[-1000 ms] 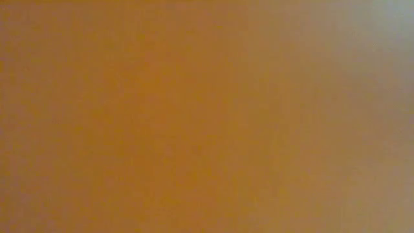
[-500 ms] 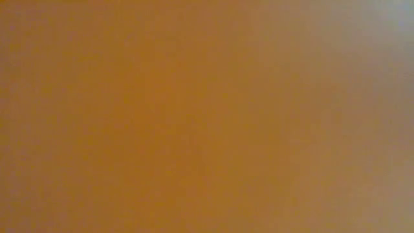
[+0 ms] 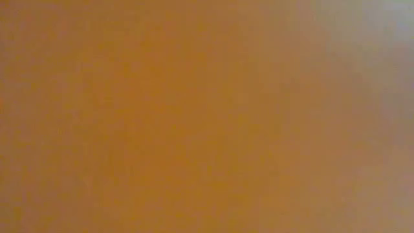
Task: Sort blocks
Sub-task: Put the red block into the orange bin
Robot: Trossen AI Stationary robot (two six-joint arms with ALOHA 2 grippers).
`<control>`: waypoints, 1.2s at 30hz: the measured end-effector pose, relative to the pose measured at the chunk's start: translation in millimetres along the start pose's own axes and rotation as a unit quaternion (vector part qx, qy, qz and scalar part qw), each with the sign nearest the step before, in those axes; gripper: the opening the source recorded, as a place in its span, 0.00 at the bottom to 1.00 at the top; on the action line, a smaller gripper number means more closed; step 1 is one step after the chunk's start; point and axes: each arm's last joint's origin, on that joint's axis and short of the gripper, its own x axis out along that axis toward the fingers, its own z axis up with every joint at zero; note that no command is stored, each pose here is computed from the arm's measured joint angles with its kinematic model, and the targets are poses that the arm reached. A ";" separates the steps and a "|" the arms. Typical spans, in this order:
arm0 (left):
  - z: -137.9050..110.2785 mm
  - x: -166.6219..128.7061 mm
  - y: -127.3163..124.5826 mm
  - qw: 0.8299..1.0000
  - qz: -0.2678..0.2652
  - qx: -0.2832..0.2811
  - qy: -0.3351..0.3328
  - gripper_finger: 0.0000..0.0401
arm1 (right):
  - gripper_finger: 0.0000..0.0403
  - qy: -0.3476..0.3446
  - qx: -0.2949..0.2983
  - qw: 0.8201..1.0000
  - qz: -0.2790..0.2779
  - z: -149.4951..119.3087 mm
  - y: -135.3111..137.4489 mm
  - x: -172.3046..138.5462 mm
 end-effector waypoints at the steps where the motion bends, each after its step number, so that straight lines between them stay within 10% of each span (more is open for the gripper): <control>1: -0.8 0.3 -0.9 1.000 -0.004 0.005 0.004 0.59 | 0.50 -0.010 -0.002 1.000 0.002 -1.7 -2.0 -5.8; 10: 8.0 -21.2 -73.9 0.975 0.043 0.209 0.059 0.60 | 0.03 -0.031 -0.022 0.999 0.034 -14.1 -9.6 -30.4; 21: -81.0 -55.3 -152.6 0.830 0.150 0.413 0.343 0.60 | 0.00 0.002 -0.076 0.995 0.067 -22.8 -5.3 -33.4; 33: -124.3 -166.3 -268.0 0.728 0.217 0.396 0.516 0.60 | 0.00 -0.009 -0.117 0.987 0.107 -43.6 3.3 -58.7; 36: -128.9 -194.0 -297.4 0.756 0.226 0.358 0.499 0.60 | 0.00 -0.012 -0.134 0.984 0.119 -45.6 8.3 -61.3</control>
